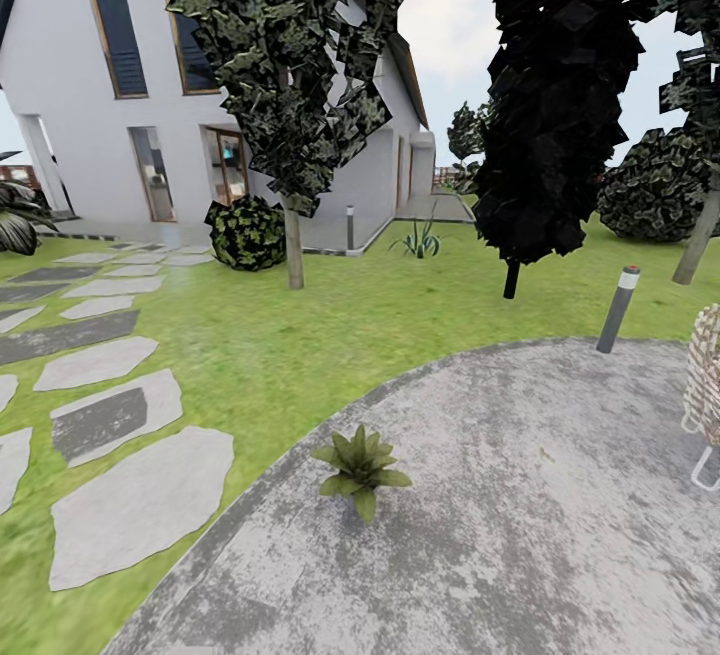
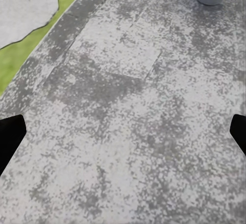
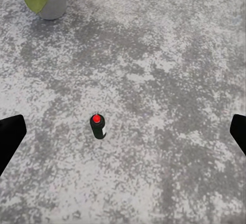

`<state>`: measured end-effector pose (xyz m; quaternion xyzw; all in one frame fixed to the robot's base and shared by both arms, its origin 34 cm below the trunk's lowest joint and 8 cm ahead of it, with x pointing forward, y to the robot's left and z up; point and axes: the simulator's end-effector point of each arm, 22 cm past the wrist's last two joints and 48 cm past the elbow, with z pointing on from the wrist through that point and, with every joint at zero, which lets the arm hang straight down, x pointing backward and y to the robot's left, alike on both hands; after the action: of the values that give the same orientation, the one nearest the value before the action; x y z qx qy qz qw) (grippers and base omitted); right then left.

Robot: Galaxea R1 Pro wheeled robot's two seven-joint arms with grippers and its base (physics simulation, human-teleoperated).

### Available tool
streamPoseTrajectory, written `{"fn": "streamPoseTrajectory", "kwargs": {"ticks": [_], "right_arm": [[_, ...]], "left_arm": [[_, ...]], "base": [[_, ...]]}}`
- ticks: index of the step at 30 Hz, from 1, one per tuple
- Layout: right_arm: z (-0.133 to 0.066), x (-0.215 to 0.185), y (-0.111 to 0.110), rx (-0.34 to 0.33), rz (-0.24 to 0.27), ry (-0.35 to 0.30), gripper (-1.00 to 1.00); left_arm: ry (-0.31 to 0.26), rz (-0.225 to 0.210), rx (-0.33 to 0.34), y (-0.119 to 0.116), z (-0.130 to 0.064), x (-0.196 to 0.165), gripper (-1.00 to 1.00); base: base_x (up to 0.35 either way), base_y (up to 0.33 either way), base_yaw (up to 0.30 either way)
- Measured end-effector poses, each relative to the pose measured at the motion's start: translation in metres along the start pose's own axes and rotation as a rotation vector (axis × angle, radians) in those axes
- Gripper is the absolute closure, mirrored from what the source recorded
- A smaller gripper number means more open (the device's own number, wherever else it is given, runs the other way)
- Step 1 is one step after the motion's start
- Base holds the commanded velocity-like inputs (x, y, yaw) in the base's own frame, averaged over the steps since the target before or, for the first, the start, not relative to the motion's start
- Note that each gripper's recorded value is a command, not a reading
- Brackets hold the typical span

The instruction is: Pick up the pesticide atomizer in the garden and spray insectifuge to fully cover both potted plants in the garden.

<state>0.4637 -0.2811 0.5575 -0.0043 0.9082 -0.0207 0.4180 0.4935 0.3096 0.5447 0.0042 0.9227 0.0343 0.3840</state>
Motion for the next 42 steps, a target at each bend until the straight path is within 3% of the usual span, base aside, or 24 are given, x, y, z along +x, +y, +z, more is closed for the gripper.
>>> {"fn": "streamPoseTrajectory", "kwargs": {"ticks": [17, 42], "right_arm": [[0.0004, -0.0027, -0.0046, 0.007, -0.001, -0.006, -1.0], [0.0003, -0.0024, -0.0054, 0.009, -0.001, -0.005, -1.0]], "left_arm": [[0.0, 0.0, -0.001, 0.0003, 0.0003, -0.0005, -1.0], [-0.001, 0.003, 0.001, -0.0004, 0.0004, -0.0008, -1.0]], "base": [[0.0, 0.0, -0.014], [0.0, 0.0, -0.284]]}}
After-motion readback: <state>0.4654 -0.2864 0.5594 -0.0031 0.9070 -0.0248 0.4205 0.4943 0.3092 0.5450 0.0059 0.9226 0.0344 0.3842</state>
